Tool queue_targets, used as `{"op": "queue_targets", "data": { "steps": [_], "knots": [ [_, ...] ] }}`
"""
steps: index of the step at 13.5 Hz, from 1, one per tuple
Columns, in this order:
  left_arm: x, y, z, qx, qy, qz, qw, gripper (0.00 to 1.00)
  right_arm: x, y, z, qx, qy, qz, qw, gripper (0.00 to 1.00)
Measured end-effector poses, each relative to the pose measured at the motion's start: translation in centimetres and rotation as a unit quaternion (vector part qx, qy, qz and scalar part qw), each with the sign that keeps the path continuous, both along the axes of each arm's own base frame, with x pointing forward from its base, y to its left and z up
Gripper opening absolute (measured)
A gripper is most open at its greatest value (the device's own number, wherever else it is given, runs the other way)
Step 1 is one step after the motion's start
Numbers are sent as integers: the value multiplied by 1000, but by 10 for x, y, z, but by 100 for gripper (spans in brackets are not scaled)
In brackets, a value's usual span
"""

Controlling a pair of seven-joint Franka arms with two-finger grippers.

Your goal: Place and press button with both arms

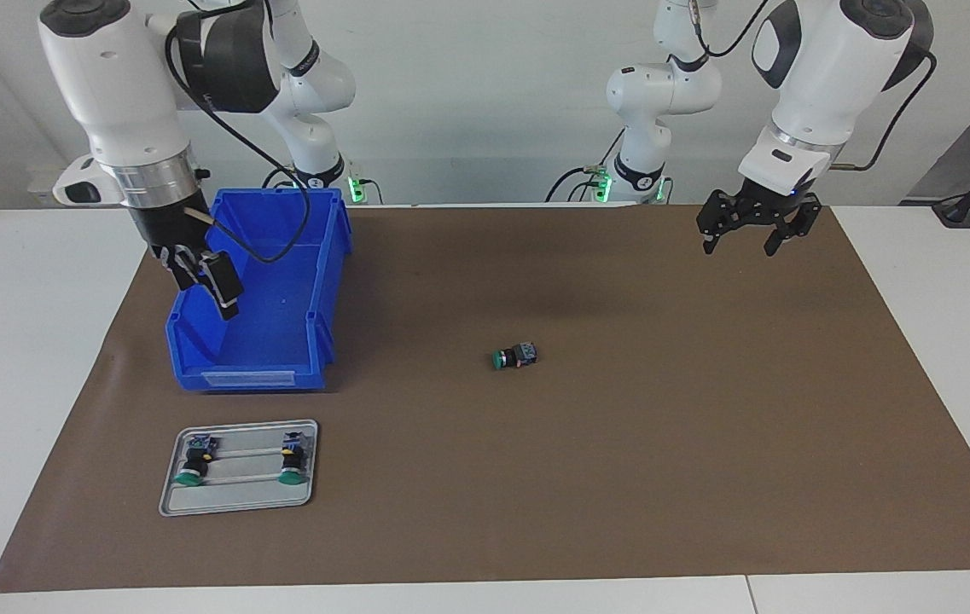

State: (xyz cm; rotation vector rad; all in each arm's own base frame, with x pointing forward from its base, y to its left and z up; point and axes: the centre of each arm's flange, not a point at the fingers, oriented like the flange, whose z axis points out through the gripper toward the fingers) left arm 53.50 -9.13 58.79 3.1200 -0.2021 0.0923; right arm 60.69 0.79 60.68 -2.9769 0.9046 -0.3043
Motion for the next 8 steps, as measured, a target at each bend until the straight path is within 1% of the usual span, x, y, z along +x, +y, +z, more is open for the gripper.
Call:
{"op": "queue_targets", "data": {
  "steps": [2,4,5,6,8],
  "knots": [
    [-3,-17,0,0,1,-16,1000,100,-11,-19,15,-7,20,47,999,100],
    [-10,-47,0,-1,0,-44,999,100,-21,-32,32,-14,39,109,993,100],
    [-14,-64,1,-2,-5,-59,998,100,-25,-35,34,-17,46,135,990,100],
    [-17,-82,3,-5,-16,-75,997,100,-27,-36,33,-18,51,150,987,100],
    [-21,-112,3,-15,-48,-102,993,100,-27,-32,28,-18,57,163,985,100]
  ]
}}
